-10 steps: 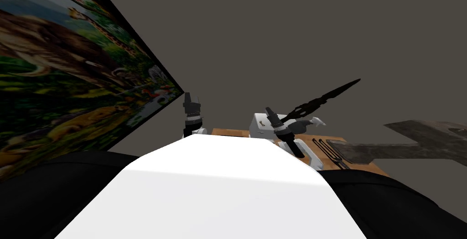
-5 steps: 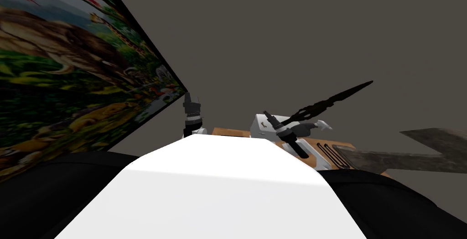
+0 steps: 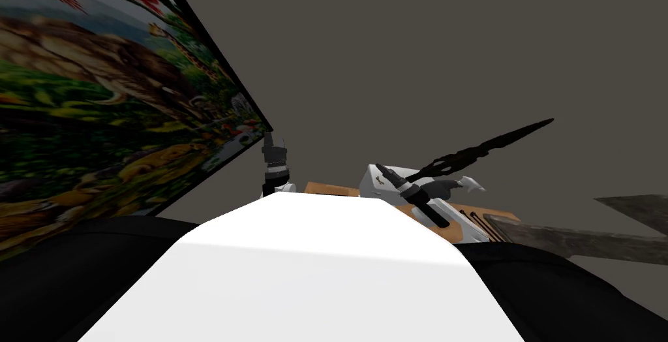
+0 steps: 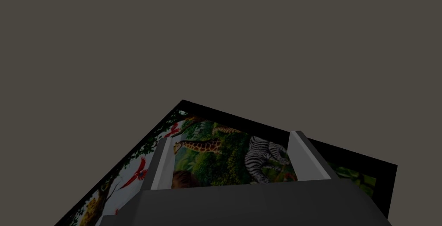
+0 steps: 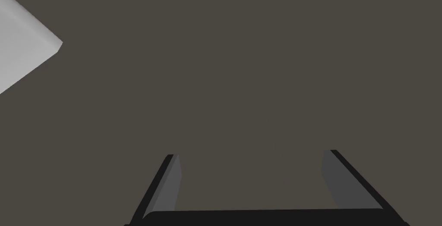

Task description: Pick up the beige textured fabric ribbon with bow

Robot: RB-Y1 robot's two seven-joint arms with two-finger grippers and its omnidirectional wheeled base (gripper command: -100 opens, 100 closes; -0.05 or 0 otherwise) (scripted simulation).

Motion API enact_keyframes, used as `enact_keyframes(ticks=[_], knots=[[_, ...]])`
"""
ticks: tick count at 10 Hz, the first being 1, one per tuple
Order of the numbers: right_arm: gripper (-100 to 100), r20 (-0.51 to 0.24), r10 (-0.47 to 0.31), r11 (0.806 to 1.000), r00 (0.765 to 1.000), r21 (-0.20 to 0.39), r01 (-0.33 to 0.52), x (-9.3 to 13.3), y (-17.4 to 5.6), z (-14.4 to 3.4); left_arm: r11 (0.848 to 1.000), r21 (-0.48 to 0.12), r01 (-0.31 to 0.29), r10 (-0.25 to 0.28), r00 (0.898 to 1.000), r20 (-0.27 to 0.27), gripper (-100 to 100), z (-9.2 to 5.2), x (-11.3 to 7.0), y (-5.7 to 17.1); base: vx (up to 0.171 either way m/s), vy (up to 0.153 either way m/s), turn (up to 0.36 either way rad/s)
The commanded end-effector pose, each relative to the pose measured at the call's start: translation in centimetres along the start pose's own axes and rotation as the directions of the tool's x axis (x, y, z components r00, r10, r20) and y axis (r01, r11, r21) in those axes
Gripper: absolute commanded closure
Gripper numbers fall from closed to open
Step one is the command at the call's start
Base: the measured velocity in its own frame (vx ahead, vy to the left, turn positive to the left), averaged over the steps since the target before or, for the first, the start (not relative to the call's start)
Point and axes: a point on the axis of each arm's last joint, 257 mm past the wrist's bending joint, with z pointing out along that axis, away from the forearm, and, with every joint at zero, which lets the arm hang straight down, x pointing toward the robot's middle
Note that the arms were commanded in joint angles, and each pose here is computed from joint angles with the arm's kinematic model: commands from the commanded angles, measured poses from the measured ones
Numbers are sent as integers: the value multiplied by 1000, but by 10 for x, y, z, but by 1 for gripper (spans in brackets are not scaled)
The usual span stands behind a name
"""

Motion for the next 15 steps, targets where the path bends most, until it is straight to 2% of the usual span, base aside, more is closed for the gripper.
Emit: enact_keyframes(ticks=[1,4,5,6,7,8,9,10,11,12,13,14,15], knots=[[-100,-65,-48,998,997,32,50,11,-16,-8,1000,0,0,0,1000,0,0,0,0,0,6,22,100],[-100,-147,-107,992,983,52,116,19,-30,-17,1000,0,0,0,1000,0,0,0,0,0,10,23,59],[-100,-199,-139,985,970,74,156,28,-44,-26,1000,0,0,0,1000,0,0,0,0,0,19,33,80],[-100,-214,-150,983,965,70,169,27,-45,-26,1000,0,0,0,1000,0,0,0,0,0,17,27,40],[-100,-269,-181,973,946,88,211,34,-59,-37,1000,0,0,0,1000,0,0,0,0,0,22,32,67],[-100,-280,-191,972,941,84,222,34,-59,-37,1000,0,0,0,1000,0,0,0,0,0,14,29,35],[-100,-333,-217,960,918,98,262,41,-73,-48,1000,0,0,0,1000,0,0,0,0,0,19,36,64],[-100,-345,-227,957,911,93,274,39,-73,-48,1000,0,0,0,1000,0,0,0,0,0,19,31,27],[-100,-398,-251,944,882,102,315,45,-87,-60,1000,0,0,0,1000,0,0,0,0,0,25,40,55],[-100,-408,-260,941,875,97,325,44,-87,-60,1000,0,0,0,1000,0,0,0,0,0,21,34,28],[-100,-458,-281,926,843,103,364,49,-101,-72,1000,0,0,0,1000,0,0,0,0,0,21,41,54],[-100,-468,-289,923,835,97,373,47,-101,-73,1000,0,0,0,1000,0,0,0,0,0,16,38,19],[-100,-517,-307,906,799,99,412,51,-114,-85,1000,0,0,0,1000,0,0,0,0,0,25,50,37]])
